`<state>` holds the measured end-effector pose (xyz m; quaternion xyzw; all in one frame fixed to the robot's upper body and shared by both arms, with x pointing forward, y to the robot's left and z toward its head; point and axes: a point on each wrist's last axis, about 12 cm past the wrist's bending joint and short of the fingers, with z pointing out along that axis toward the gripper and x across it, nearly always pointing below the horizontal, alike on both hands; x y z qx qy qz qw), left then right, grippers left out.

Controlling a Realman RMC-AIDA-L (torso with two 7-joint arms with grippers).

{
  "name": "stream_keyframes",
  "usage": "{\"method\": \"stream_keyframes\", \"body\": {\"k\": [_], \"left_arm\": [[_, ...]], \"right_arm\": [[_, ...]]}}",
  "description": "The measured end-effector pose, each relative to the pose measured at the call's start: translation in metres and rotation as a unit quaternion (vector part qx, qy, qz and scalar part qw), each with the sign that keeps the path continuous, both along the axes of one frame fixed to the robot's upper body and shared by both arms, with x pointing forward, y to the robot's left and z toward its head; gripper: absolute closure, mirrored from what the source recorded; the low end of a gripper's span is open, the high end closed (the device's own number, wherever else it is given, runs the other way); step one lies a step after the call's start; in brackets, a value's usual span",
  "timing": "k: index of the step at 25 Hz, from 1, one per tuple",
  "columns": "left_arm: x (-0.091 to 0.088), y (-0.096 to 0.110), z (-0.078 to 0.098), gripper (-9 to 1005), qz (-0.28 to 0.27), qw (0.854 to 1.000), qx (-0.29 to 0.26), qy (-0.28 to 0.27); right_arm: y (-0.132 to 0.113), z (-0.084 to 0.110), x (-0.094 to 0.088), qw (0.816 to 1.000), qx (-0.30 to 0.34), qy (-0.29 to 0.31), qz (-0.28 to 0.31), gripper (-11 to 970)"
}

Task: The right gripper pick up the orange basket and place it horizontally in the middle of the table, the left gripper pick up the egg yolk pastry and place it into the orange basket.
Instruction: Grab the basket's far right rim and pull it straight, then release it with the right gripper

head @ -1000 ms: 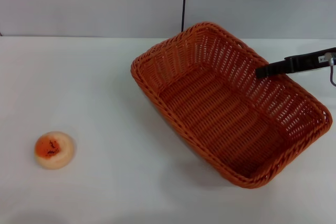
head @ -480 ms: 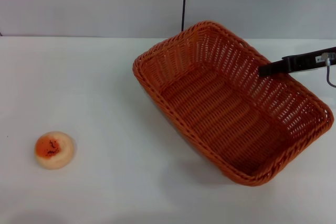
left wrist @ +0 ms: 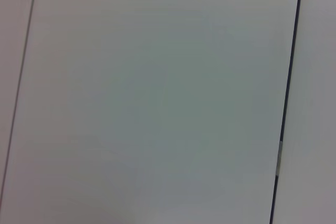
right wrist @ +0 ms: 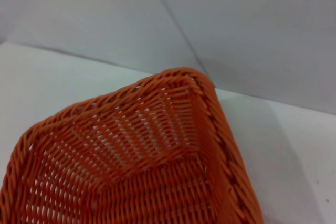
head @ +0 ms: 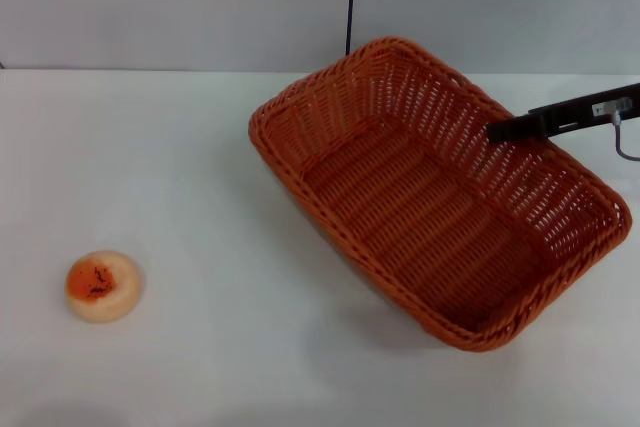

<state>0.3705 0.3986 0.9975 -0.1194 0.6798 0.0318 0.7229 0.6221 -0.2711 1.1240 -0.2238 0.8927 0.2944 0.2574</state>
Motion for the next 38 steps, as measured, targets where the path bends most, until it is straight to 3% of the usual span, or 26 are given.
{"method": "stream_keyframes", "body": {"k": [5, 11, 16, 21, 38], "left_arm": [[-0.007, 0.002, -0.001, 214, 0.005, 1.000, 0.002, 0.003], [-0.021, 0.007, 0.000, 217, 0.012, 1.000, 0.013, 0.004], [-0.027, 0.008, 0.000, 219, 0.015, 1.000, 0.013, 0.005], [-0.034, 0.010, 0.001, 221, 0.021, 1.000, 0.015, 0.004], [-0.039, 0.012, 0.004, 228, 0.020, 1.000, 0.021, -0.006]], "right_arm": [[0.010, 0.005, 0.003, 0.997, -0.032, -0.037, 0.065, 776], [0.025, 0.013, 0.004, 0.977, -0.068, -0.103, 0.171, 784], [0.027, 0.026, 0.004, 0.957, -0.064, -0.176, 0.221, 785], [0.019, 0.040, 0.000, 0.922, -0.036, -0.278, 0.267, 787], [0.025, 0.036, -0.009, 0.868, -0.015, -0.317, 0.381, 791]]}}
